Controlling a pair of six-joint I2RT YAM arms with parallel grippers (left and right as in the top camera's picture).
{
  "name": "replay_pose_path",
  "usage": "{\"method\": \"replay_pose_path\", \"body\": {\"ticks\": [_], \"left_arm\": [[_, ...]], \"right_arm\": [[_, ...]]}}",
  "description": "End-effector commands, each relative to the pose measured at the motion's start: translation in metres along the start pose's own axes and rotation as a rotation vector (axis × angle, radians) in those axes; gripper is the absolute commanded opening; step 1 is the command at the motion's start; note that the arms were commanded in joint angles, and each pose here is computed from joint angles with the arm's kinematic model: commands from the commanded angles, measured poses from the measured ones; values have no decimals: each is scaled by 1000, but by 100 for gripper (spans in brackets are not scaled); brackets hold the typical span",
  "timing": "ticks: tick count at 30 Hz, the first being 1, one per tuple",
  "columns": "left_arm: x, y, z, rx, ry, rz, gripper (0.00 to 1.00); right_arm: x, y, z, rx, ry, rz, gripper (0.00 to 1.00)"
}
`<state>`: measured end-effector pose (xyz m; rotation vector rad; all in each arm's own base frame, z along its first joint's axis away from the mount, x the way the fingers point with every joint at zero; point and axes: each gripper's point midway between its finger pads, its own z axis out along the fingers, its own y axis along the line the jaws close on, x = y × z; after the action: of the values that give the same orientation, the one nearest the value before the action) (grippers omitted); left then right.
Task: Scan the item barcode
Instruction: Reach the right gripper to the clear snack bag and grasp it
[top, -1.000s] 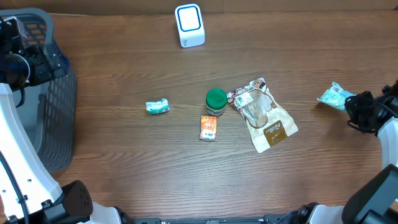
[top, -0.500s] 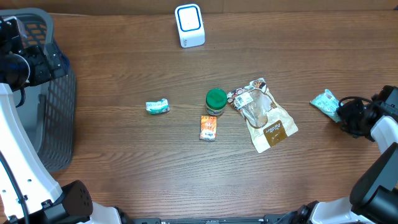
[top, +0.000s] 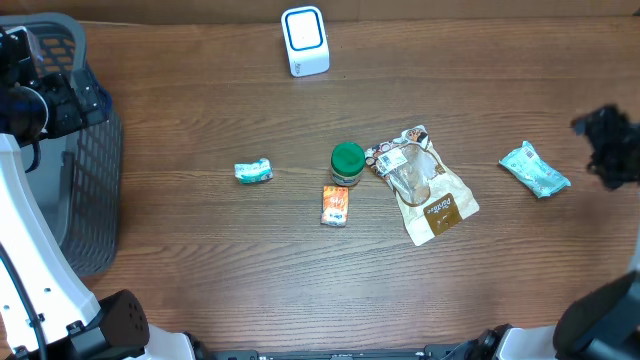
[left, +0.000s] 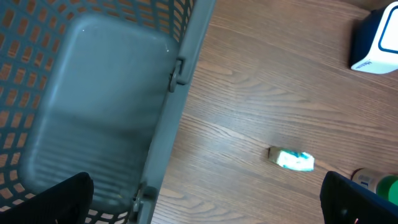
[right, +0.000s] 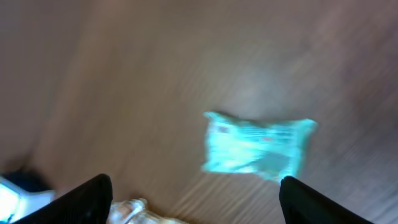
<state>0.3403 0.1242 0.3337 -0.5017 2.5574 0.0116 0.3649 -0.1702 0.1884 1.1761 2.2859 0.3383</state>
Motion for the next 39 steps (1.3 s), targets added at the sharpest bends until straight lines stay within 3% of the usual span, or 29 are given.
{"method": "replay_pose_path", "body": {"ticks": [1,8,15,22,28,29,39], "left_arm": [[-1,-1,1,4,1,21,99],[-1,-1,1,4,1,21,99],[-1,-1,1,4,1,21,100],[-1,-1,1,4,1,21,99],[-1,-1,1,4,1,21,100],[-1,-1,1,4,1,21,99],[-1,-1,1,4,1,21,100]], "right_arm": [[20,55,-20,-151,53,-208,87],[98,107,-11,-235,217,-568,92],[153,114,25,-219,369,-803,92],[189,96,80,-266,593,-806,91],[209,81,109,-303,698,-849,89],[211,78,113,-302,707,-857,84],[188,45,136,-278,709,-766,83]]}}
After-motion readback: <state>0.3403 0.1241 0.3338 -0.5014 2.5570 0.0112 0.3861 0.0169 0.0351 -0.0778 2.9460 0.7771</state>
